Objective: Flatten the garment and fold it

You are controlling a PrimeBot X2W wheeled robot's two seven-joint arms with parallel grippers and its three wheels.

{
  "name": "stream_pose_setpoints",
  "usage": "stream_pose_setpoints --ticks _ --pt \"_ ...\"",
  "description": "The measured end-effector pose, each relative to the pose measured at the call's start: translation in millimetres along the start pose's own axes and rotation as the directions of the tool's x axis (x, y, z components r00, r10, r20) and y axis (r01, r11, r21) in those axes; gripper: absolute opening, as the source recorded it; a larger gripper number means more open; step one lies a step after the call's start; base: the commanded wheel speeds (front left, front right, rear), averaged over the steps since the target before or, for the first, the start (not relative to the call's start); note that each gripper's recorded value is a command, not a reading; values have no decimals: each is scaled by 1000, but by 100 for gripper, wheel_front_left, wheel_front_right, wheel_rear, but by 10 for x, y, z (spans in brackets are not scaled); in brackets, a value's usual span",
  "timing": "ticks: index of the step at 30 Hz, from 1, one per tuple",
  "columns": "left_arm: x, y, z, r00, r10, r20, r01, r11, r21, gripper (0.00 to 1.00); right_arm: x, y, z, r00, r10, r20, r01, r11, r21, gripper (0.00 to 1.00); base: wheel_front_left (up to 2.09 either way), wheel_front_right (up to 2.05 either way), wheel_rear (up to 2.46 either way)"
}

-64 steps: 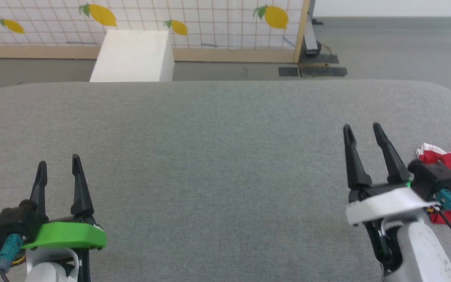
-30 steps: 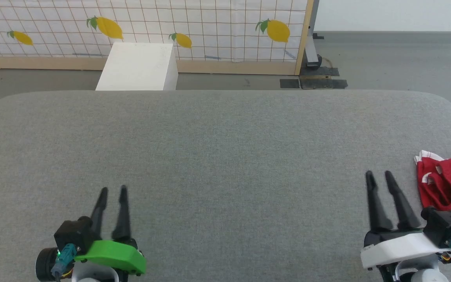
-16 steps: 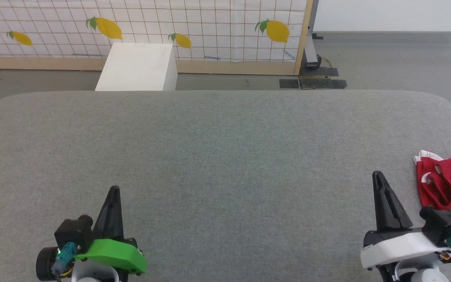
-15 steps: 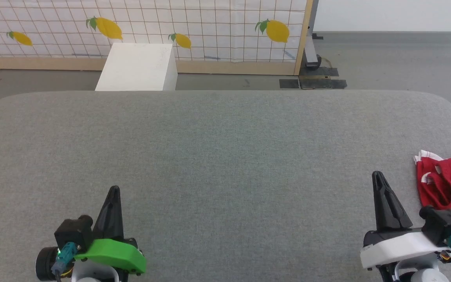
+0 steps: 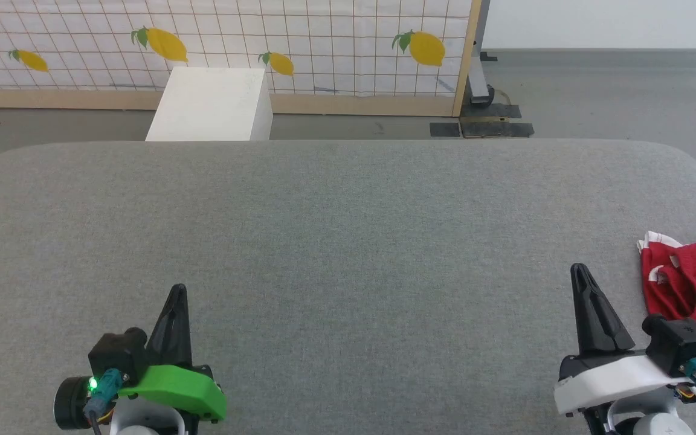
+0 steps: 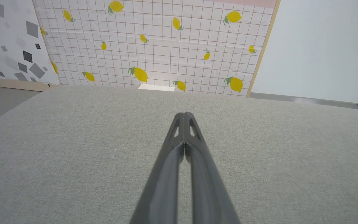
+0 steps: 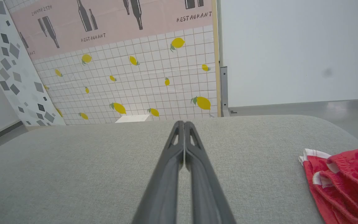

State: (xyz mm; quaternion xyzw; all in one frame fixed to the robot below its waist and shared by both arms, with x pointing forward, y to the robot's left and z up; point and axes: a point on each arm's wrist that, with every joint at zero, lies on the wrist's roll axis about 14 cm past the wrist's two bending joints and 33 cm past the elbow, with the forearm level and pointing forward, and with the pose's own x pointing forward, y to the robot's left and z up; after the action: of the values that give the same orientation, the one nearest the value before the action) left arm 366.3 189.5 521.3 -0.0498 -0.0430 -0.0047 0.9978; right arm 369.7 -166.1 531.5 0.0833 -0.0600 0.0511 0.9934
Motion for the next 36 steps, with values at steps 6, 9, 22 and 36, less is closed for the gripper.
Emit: stream_pose_setpoints --ticks 6,9,22,36 --pt "7 -7 7 1000 1 -5 -1 1000 6 0 1 6 2 1000 3 -6 -3 1000 -11 0 0 0 0" --pt "10 -13 16 1000 2 -4 -2 1000 11 0 0 10 -3 1000 5 -12 -5 1000 -16 0 0 0 0" --pt "24 -38 37 1000 -5 -13 6 1000 26 0 2 24 -4 999 11 -30 -12 999 -38 0 0 0 0" --pt "37 -53 57 1000 -2 -23 4 999 48 0 3 36 -3 999 16 -47 -19 997 -70 0 0 0 0"
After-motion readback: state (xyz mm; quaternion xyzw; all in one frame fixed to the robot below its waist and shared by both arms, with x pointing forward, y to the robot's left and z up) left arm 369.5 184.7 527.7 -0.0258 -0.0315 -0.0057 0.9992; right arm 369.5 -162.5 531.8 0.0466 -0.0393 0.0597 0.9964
